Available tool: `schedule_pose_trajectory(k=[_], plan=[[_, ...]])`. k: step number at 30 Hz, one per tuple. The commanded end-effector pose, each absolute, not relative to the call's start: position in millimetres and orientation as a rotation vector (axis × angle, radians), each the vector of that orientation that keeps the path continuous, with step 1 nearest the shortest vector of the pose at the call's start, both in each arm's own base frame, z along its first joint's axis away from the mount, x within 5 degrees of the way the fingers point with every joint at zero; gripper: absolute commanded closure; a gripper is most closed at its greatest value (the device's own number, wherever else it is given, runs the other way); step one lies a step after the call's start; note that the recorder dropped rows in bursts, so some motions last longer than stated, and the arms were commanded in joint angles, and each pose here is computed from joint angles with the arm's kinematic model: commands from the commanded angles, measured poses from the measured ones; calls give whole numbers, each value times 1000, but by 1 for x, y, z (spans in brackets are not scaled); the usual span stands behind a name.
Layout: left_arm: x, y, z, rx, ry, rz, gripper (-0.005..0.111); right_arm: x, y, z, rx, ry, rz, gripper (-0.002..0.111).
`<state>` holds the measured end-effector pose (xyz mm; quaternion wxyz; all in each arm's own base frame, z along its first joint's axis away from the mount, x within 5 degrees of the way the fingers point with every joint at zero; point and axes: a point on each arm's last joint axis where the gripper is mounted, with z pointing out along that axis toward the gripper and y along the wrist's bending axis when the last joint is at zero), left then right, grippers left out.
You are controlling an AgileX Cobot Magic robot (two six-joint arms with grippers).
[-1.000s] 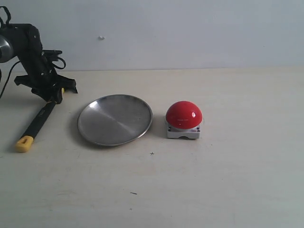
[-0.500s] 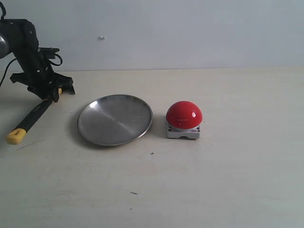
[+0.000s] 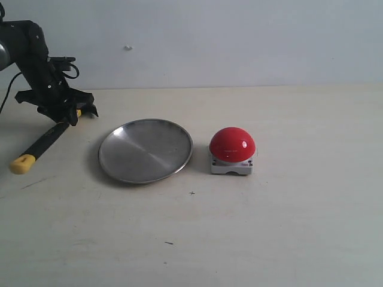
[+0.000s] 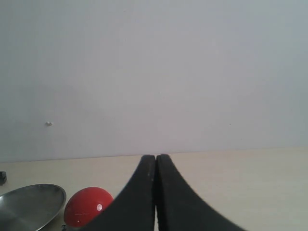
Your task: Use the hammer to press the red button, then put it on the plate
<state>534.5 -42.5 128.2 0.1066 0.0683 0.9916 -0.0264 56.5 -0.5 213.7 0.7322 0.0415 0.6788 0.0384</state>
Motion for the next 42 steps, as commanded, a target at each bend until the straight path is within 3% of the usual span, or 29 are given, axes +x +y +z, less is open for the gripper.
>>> schedule_pose_trajectory(k=[1,5,13,27,35,39,42], plan=[[535,-43,154,158,2865,-103,107,56,-1,212,90,1493,76,108],[534,-43,161,155,2852,-103,107,56,-1,212,90,1493,76,108],[514,-45,112,199,3029,-168,107,56,-1,212,90,1493,76,108],[514,-47,110,190,3035,-196,106,56,-1,212,90,1493,76,108],[513,-45,109,198,3040,-170,80,56,-1,212,90,1493,76,108],[513,-44,107,208,3043,-139,82,56,-1,212,90,1493,76,108],[513,-44,102,237,3050,-139,93,56,-1,212,90,1493,76,108]])
